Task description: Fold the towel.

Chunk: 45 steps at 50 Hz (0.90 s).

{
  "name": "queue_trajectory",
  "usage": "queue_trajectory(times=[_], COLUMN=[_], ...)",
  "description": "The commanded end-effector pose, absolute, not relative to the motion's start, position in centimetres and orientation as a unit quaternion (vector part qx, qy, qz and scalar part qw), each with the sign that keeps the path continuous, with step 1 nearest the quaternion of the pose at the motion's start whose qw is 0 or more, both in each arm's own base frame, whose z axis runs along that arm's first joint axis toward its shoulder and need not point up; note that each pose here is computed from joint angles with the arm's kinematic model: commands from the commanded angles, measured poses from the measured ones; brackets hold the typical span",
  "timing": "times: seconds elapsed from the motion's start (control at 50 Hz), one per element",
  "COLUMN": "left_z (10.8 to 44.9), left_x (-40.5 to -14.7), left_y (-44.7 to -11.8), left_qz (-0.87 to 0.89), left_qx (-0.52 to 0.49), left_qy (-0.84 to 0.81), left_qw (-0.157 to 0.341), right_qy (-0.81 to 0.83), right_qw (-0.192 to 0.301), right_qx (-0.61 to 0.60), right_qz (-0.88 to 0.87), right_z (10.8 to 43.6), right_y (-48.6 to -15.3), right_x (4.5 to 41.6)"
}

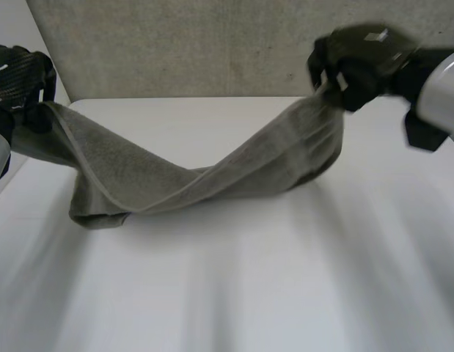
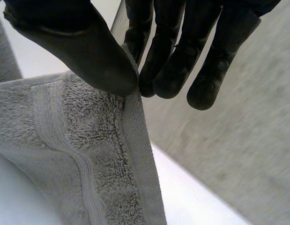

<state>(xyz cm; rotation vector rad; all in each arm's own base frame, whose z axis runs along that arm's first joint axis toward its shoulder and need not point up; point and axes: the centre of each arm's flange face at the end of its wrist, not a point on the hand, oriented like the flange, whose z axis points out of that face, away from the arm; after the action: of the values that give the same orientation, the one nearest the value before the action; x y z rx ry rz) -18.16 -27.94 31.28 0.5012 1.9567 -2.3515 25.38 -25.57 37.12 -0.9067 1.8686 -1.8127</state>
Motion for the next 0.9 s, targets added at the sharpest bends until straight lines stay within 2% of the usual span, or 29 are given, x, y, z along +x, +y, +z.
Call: queue_trajectory(times=[0.02, 0.04, 0.08, 0.1, 0.14, 0.16, 0.2, 0.22, 0.26, 0.32, 0.36, 0.38, 0.42, 0.48, 0.52, 0.54, 0.58, 0.6, 0.62, 0.64, 0.66, 0.68, 0.72, 0.76, 0.82, 0.84, 0.86, 0.9], left_z=[30.5, 30.5, 27.6, 27.6, 24.3, 24.3, 21.4, 21.3, 19.4, 19.3, 20.3, 20.3, 22.6, 24.1, 28.4, 28.5, 33.4, 33.4, 35.6, 37.7, 37.7, 39.4, 40.4, 40.5, 39.2, 37.7, 37.7, 33.8], left_x=[-18.3, -18.3, -18.4, -18.4, -18.9, -18.9, -19.7, -19.7, -20.8, -21.2, -21.6, -21.6, -22.6, -23.3, -25.3, -25.3, -26.4, -26.4, -26.5, -26.1, -26.1, -25.9, -25.8, -25.7, -25.7, -25.6, -25.6, -25.5], left_y=[-27.7, -27.7, -28.8, -28.8, -29.8, -29.8, -30.2, -30.2, -31.0, -31.6, -33.5, -33.5, -35.4, -36.5, -38.2, -38.2, -39.4, -39.4, -39.7, -40.0, -40.0, -40.0, -40.1, -40.2, -40.6, -40.8, -40.8, -41.0], left_qz=[-0.741, -0.741, -0.703, -0.703, -0.651, -0.65, -0.593, -0.592, -0.553, -0.55, -0.567, -0.567, -0.608, -0.635, -0.712, -0.713, -0.8, -0.8, -0.839, -0.872, -0.873, -0.897, -0.915, -0.92, -0.909, -0.896, -0.896, -0.865], left_qx=[0.169, 0.17, 0.191, 0.191, 0.246, 0.246, 0.32, 0.32, 0.379, 0.387, 0.372, 0.372, 0.359, 0.349, 0.317, 0.317, 0.255, 0.255, 0.218, 0.179, 0.178, 0.149, 0.129, 0.122, 0.131, 0.142, 0.142, 0.177], left_qy=[0.649, 0.649, 0.684, 0.684, 0.716, 0.716, 0.732, 0.732, 0.73, 0.725, 0.714, 0.714, 0.686, 0.665, 0.6, 0.6, 0.517, 0.517, 0.475, 0.432, 0.431, 0.395, 0.365, 0.357, 0.38, 0.406, 0.406, 0.458], left_qw=[0.02, 0.02, 0.033, 0.033, 0.062, 0.062, 0.099, 0.099, 0.133, 0.15, 0.172, 0.172, 0.178, 0.181, 0.179, 0.179, 0.166, 0.166, 0.154, 0.144, 0.144, 0.13, 0.117, 0.111, 0.112, 0.109, 0.109, 0.104], right_qy=[0.669, 0.669, 0.679, 0.679, 0.698, 0.698, 0.716, 0.717, 0.72, 0.714, 0.681, 0.681, 0.636, 0.608, 0.524, 0.523, 0.417, 0.416, 0.362, 0.361, 0.313, 0.28, 0.267, 0.274, 0.316, 0.342, 0.343, 0.408], right_qw=[0.128, 0.128, 0.079, 0.079, 0.033, 0.033, -0.014, -0.014, -0.062, -0.077, -0.085, -0.085, -0.096, -0.106, -0.134, -0.134, -0.166, -0.166, -0.18, -0.18, -0.192, -0.199, -0.201, -0.199, -0.19, -0.185, -0.185, -0.17], right_qx=[-0.352, -0.352, -0.404, -0.404, -0.439, -0.439, -0.452, -0.453, -0.468, -0.481, -0.499, -0.499, -0.486, -0.469, -0.413, -0.413, -0.328, -0.328, -0.281, -0.281, -0.238, -0.211, -0.203, -0.206, -0.237, -0.256, -0.256, -0.301], right_qz=[-0.642, -0.642, -0.607, -0.607, -0.565, -0.564, -0.531, -0.531, -0.509, -0.503, -0.529, -0.529, -0.591, -0.632, -0.733, -0.733, -0.831, -0.832, -0.87, -0.871, -0.899, -0.915, -0.92, -0.918, -0.899, -0.885, -0.885, -0.845], right_z=[37.0, 37.0, 34.3, 34.3, 31.2, 31.2, 28.7, 28.7, 26.9, 26.2, 26.1, 26.1, 27.5, 28.6, 31.6, 31.6, 35.4, 35.5, 37.3, 37.3, 39.0, 40.4, 41.4, 41.6, 39.6, 38.4, 38.3, 34.9], right_y=[-25.1, -25.1, -25.7, -25.7, -27.0, -27.0, -28.4, -28.4, -29.9, -30.4, -31.1, -31.1, -32.8, -34.1, -37.0, -37.0, -38.6, -38.6, -38.9, -38.9, -38.9, -38.5, -37.9, -37.6, -37.7, -37.8, -37.8, -37.7], right_x=[23.4, 23.4, 23.4, 23.4, 23.4, 23.4, 23.3, 23.3, 23.5, 24.1, 26.5, 26.5, 28.4, 29.1, 30.5, 30.5, 31.5, 31.5, 31.5, 31.5, 31.2, 30.9, 30.5, 30.3, 30.3, 30.3, 30.3, 30.3])
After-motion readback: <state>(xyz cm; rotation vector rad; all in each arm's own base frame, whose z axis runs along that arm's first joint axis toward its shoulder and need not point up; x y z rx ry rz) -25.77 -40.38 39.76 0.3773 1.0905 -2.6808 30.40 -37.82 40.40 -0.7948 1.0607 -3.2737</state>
